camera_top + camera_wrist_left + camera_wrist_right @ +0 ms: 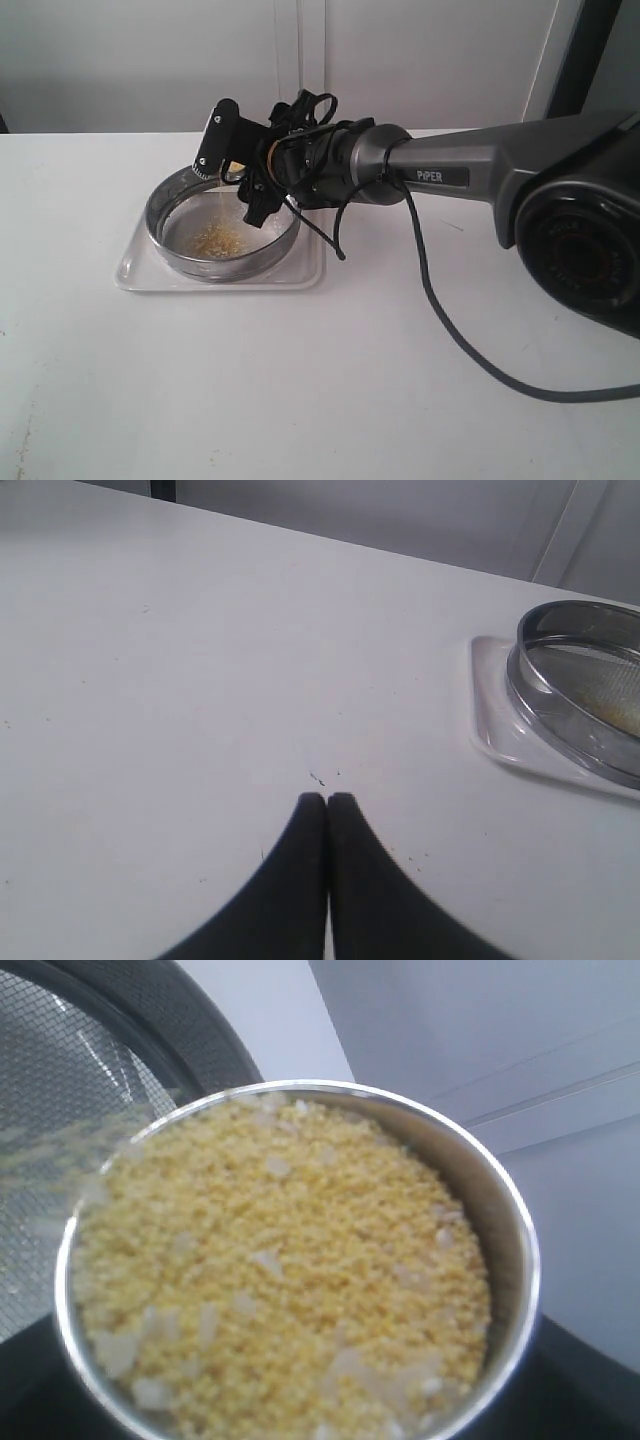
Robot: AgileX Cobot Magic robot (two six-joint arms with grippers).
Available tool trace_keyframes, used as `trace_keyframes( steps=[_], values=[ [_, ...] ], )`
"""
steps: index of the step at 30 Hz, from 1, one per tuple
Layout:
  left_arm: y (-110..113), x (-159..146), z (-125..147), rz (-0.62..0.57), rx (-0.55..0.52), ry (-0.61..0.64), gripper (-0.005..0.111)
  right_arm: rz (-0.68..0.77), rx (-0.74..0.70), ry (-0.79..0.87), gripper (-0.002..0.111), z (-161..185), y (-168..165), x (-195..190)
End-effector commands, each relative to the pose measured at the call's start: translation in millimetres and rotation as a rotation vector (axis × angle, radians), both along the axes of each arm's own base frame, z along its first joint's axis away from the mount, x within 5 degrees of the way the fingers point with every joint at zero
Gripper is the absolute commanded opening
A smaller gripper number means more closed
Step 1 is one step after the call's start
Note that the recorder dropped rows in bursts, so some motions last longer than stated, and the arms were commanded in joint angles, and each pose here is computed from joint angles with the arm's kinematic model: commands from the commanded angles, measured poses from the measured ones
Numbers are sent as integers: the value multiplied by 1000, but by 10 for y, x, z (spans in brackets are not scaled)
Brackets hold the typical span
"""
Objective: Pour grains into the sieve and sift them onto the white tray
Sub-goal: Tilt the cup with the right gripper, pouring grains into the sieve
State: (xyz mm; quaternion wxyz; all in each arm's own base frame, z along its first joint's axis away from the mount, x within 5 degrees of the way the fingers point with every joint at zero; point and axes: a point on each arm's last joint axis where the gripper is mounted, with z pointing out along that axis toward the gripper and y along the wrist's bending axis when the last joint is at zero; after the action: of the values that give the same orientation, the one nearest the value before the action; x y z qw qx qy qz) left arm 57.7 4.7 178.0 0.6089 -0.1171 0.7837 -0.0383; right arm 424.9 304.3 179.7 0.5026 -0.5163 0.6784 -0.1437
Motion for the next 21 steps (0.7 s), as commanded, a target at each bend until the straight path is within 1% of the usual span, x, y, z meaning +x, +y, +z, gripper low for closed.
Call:
trace_keyframes(
  steps=[1,7,11,19,21],
  values=[
    [1,2,-9,1,0,-3,0,-19,-25,-35,0,91,-21,17],
    [1,2,-9,1,0,-3,0,-26,-32,-38,0,92,-29,21],
    [1,2,-9,1,0,-3,0,2,-86,-58,0,92,-29,21],
    [1,2,-9,1,0,-3,0,-4,-95,-62,0,93,-38,24],
    [1,2,-9,1,0,-3,0,0,-125,-73,0,94,-47,27]
  ],
)
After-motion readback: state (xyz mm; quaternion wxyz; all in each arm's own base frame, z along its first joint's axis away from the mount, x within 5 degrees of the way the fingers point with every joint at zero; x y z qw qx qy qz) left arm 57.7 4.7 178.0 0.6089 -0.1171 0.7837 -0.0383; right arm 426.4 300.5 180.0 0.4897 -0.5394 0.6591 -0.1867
